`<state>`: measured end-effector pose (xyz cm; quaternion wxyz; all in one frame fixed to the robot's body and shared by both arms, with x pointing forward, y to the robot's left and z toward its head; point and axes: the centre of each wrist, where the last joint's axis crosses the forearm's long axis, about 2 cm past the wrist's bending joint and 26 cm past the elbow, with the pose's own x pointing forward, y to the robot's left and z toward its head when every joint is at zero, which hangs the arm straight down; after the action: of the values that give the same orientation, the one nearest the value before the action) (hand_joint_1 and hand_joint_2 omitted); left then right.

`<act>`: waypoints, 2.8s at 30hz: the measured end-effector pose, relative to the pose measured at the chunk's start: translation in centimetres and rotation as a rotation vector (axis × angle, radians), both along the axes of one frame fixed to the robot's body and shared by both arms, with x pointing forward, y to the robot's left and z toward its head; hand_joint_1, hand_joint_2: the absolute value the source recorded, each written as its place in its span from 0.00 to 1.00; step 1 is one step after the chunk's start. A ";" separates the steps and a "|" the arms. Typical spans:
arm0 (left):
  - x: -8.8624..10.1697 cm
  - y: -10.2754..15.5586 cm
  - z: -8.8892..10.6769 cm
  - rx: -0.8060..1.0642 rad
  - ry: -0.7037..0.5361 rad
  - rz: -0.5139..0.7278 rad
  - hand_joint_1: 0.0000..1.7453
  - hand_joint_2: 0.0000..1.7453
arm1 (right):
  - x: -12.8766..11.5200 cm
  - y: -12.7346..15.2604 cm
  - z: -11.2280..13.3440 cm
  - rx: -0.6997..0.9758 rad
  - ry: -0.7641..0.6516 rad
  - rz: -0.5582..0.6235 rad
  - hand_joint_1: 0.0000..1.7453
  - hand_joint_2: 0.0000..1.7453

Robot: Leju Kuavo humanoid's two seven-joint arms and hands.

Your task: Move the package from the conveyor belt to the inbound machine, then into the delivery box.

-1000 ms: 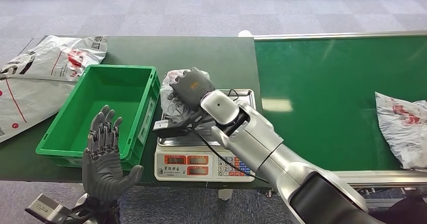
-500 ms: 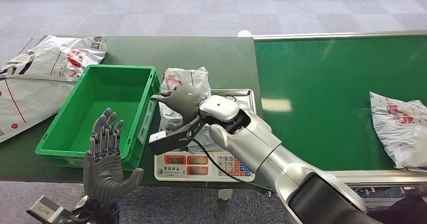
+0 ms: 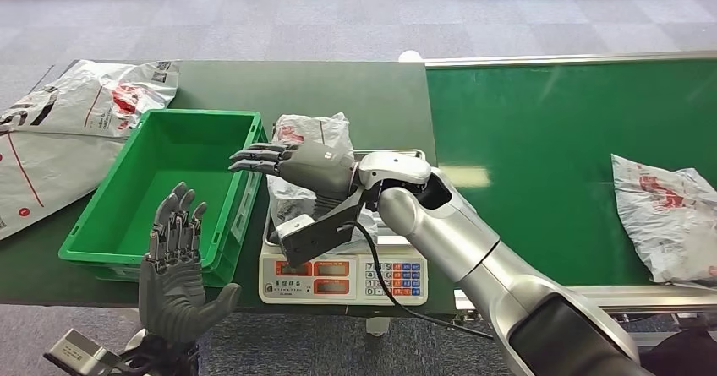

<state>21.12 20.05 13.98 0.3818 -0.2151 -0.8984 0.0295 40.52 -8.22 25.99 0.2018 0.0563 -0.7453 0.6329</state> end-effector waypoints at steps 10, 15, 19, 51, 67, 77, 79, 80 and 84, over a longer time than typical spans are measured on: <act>0.0 0.1 0.0 0.003 0.000 0.000 0.00 1.00 | 0.1 -0.7 0.2 0.002 -0.015 0.000 0.00 0.00; 0.0 0.1 0.0 0.003 0.000 0.000 0.00 1.00 | 0.1 -0.8 0.2 0.000 -0.015 -0.003 0.00 0.00; 0.0 0.1 0.0 0.003 0.000 0.000 0.00 1.00 | 0.1 -0.9 0.1 -0.001 -0.014 -0.004 0.00 0.00; 0.0 0.1 0.0 0.003 0.000 0.000 0.00 1.00 | 0.1 -1.0 0.0 -0.003 -0.013 -0.006 0.00 0.00; 0.0 0.1 0.0 0.003 0.000 0.000 0.00 1.00 | 0.1 -1.0 0.1 0.000 -0.017 -0.003 0.00 0.00; 0.4 0.2 0.0 0.060 0.032 0.022 0.00 1.00 | -0.3 -0.9 -0.1 0.060 -0.015 -0.011 0.00 1.00; 4.0 -0.6 0.6 0.279 0.103 0.107 0.00 1.00 | -1.7 -1.1 -0.8 0.275 -0.030 -0.075 0.00 1.00; 7.0 -1.4 1.3 0.439 0.121 0.180 0.00 1.00 | -2.8 -1.6 -1.2 0.410 -0.045 -0.134 0.00 1.00; 17.6 -6.0 6.4 1.337 -0.413 0.464 0.00 1.00 | -6.0 -4.6 -1.5 0.697 -0.096 -0.305 0.00 1.00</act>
<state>38.74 14.10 20.43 0.2384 0.2579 -0.8006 -0.4854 34.52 -12.86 24.49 0.2274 -0.0196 -0.9241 0.3064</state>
